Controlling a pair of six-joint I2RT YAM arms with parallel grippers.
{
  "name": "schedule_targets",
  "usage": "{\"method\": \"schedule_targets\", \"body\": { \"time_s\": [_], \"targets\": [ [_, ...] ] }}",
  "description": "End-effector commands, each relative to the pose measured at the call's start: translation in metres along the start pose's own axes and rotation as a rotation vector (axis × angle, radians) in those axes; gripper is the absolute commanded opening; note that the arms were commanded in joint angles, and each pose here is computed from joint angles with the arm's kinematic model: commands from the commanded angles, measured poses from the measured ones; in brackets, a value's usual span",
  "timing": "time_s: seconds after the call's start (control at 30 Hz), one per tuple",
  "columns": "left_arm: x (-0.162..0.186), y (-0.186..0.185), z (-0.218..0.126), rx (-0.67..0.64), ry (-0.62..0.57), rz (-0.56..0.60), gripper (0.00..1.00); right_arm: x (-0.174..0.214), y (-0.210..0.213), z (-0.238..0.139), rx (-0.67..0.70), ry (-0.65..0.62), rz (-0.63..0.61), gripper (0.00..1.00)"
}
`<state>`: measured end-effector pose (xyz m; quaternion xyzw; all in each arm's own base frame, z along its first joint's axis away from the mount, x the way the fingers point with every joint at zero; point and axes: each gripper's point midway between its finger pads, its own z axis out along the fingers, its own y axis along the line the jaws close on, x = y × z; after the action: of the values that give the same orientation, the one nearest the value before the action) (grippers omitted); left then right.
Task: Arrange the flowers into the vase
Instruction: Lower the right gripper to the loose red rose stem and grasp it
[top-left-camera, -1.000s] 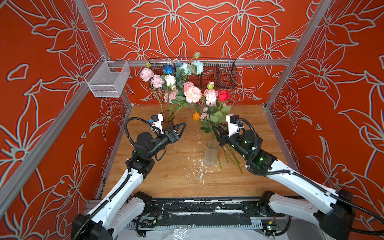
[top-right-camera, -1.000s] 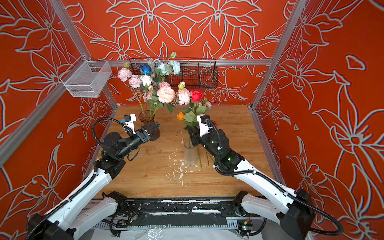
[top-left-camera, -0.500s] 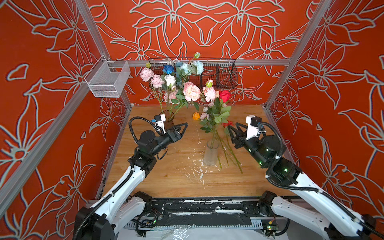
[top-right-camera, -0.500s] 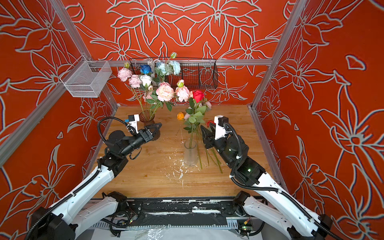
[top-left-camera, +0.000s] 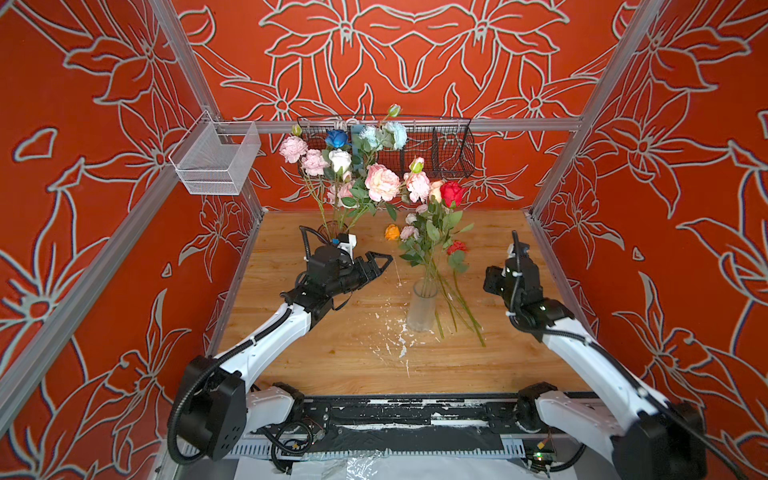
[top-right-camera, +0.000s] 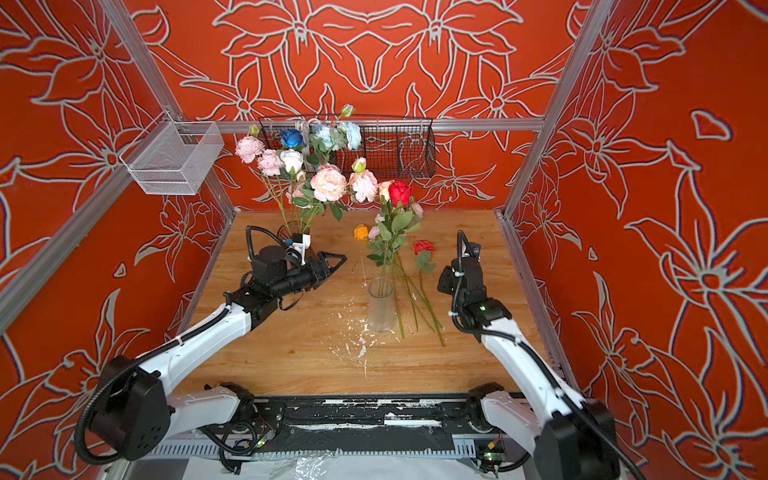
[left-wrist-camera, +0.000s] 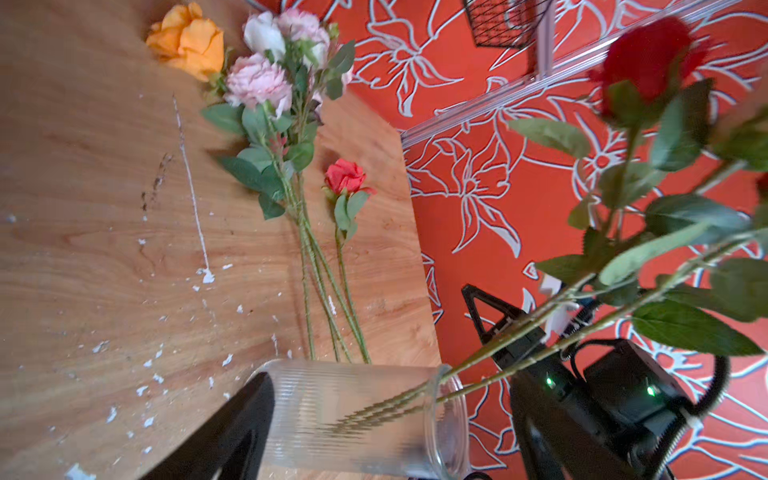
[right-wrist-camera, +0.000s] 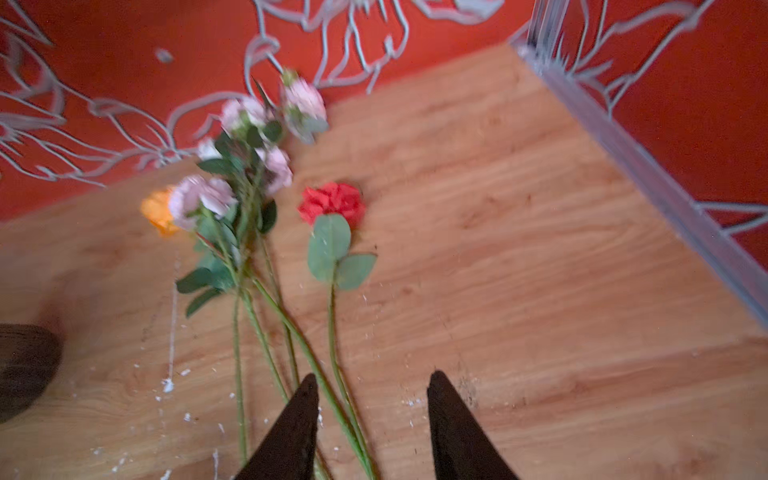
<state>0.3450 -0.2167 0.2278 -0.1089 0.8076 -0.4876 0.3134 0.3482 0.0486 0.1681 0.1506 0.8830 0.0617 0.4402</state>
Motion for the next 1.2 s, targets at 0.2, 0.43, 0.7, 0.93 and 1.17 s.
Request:
{"method": "schedule_targets", "body": {
  "time_s": [0.2,0.43,0.7,0.93,1.17],
  "targets": [
    [0.018,0.022,0.014,-0.076,0.103,-0.063,0.86,0.038,0.038,0.082,-0.086,0.348,-0.04,0.46],
    [0.017,0.015,0.013,-0.05,0.103,-0.053,0.86,0.065,0.041,0.128,-0.06,0.479,-0.065,0.44],
    [0.012,-0.001,0.008,0.017,0.089,-0.033,0.87,0.083,0.035,0.159,0.003,0.548,-0.058,0.28],
    [0.009,-0.01,0.001,0.051,0.066,-0.021,0.88,0.069,0.025,0.15,0.046,0.468,-0.043,0.07],
    [0.006,-0.02,-0.004,0.09,0.053,-0.004,0.89,0.015,0.028,0.113,-0.001,0.258,0.021,0.0]
  ]
}}
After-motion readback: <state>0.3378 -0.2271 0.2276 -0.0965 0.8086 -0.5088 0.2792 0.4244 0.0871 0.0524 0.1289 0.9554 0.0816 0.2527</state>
